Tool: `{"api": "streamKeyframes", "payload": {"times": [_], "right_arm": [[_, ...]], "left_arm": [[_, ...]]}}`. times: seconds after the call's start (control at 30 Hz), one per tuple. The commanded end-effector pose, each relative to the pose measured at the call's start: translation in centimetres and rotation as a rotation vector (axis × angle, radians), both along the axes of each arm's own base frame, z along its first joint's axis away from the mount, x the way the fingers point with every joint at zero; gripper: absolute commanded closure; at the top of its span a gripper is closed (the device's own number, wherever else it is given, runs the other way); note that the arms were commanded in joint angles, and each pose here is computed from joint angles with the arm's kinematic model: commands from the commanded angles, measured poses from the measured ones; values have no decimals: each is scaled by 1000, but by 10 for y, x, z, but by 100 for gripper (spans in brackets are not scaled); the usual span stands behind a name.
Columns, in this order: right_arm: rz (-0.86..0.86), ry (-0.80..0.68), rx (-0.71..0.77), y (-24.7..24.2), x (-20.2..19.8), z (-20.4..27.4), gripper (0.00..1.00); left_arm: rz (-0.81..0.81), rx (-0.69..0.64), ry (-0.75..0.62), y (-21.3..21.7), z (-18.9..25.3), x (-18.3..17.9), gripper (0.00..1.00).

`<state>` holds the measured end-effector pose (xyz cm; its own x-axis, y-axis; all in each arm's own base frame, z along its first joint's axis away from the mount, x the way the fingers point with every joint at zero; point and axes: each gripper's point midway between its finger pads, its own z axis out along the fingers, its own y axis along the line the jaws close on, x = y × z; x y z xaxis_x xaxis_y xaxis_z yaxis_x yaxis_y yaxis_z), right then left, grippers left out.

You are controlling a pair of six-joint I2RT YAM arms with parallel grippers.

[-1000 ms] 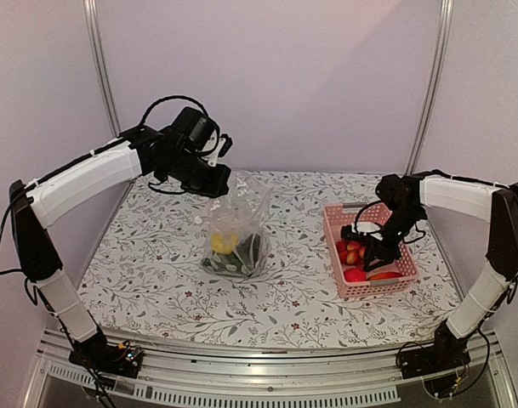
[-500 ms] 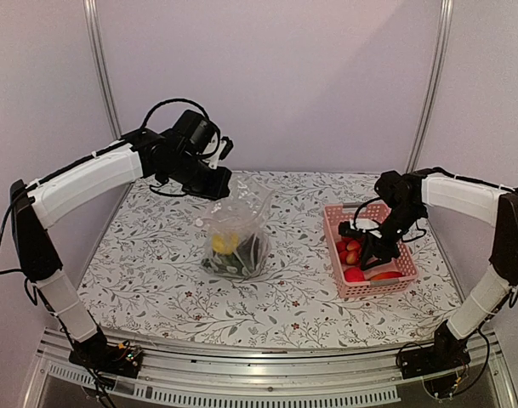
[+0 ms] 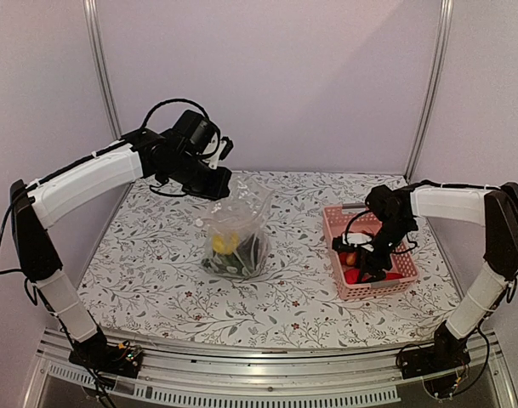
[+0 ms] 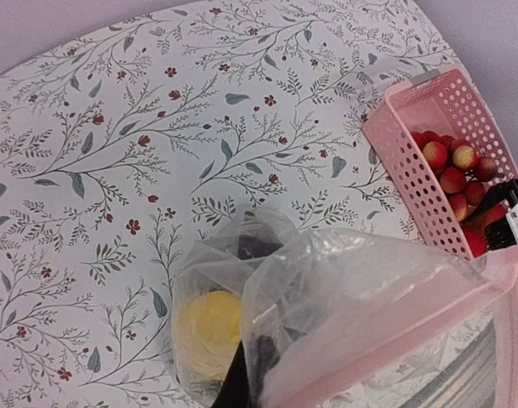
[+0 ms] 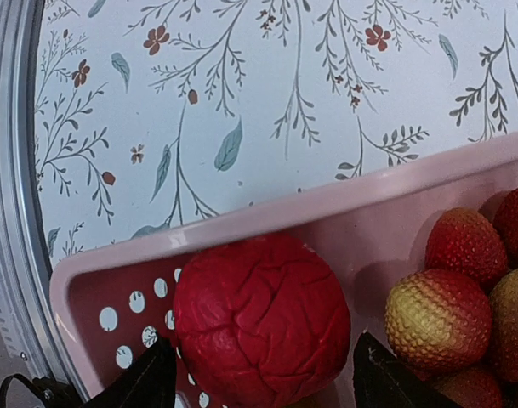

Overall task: Place the food in the zip-top bag and seal the zipper
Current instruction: Pick up the fake fruit from the bin.

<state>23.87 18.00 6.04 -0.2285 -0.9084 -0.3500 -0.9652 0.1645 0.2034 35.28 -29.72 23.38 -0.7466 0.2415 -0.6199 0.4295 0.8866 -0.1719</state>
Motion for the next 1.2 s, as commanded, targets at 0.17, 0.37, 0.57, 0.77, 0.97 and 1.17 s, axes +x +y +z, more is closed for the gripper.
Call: {"api": "streamKeyframes", "payload": {"times": [0.17, 0.37, 0.57, 0.77, 0.97, 1.17], "right_arm": [[-33, -21, -15, 3, 12, -7, 36], [-34, -33, -14, 2, 11, 19, 50], [-27, -100, 39, 5, 10, 69, 52], [-16, -147, 163, 23, 12, 122, 53], [43, -233, 240, 60, 10, 162, 56], [153, -345, 327, 109, -1, 211, 56]], "left_arm": [[12, -27, -2, 5, 6, 0, 100], [12, -28, -5, 5, 8, -1, 100], [9, -29, -5, 4, 5, 0, 100], [9, -41, -9, 3, 5, 0, 100], [6, -56, -21, 2, 8, -1, 100], [5, -60, -24, 2, 9, -2, 100]]}}
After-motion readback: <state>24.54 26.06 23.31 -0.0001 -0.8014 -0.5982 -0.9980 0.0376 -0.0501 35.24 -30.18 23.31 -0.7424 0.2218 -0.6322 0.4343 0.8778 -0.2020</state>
